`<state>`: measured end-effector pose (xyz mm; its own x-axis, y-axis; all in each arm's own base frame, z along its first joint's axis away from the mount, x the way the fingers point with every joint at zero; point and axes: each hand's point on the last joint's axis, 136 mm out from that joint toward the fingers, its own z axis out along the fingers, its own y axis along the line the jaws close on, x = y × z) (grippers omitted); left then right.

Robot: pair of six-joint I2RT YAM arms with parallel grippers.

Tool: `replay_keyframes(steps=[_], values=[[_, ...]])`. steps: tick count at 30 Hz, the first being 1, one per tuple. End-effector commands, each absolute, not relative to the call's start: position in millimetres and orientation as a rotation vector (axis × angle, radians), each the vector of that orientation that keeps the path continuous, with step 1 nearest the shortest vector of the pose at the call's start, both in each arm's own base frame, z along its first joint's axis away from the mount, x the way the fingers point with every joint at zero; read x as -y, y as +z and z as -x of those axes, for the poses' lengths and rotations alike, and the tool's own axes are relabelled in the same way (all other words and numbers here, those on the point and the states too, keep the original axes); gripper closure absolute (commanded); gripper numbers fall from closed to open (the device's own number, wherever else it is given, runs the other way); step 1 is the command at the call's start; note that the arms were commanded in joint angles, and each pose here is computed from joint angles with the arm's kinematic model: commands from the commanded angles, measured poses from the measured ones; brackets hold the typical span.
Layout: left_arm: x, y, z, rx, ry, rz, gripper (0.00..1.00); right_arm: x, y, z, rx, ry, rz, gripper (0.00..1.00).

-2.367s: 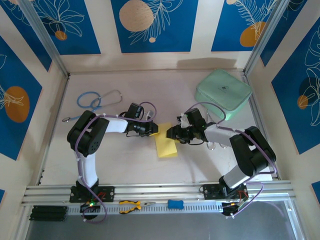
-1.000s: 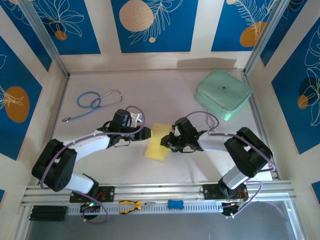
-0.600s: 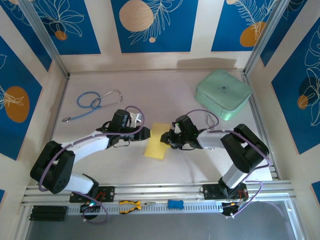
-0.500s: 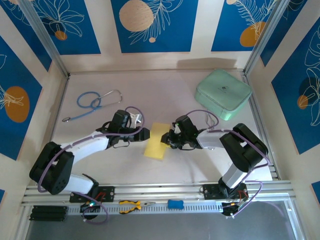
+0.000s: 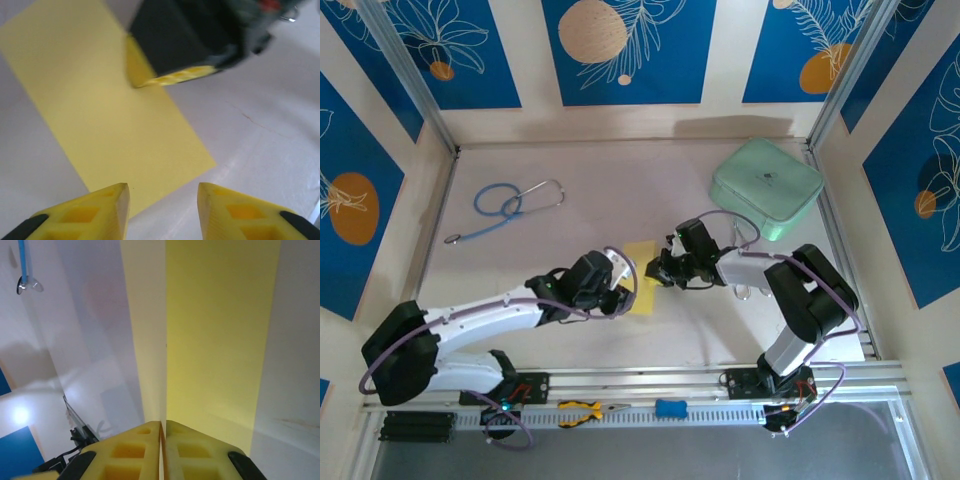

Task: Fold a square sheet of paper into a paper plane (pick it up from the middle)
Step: Fold the triangle a second time at the center of the table.

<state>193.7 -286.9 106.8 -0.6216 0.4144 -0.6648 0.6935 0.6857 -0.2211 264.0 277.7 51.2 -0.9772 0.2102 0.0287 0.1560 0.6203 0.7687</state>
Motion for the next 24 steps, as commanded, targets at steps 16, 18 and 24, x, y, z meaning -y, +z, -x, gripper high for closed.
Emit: replay_keyframes(steps=[16,18,24], values=[[321.2,82.2,-173.0,-2.131,-0.208,-1.251,0.43,-272.5,61.8,-258.8,-2.796,1.393,-0.274,0.88],[318.7,81.0,-175.0,-2.128,-0.184,-1.251,0.42,-274.7,61.2,-259.1,-2.797,1.4,-0.27,0.88],[318.1,68.8,-177.0,-2.144,-0.137,-1.276,0.39,-276.1,62.0,-260.0,-2.794,1.397,-0.267,0.88]])
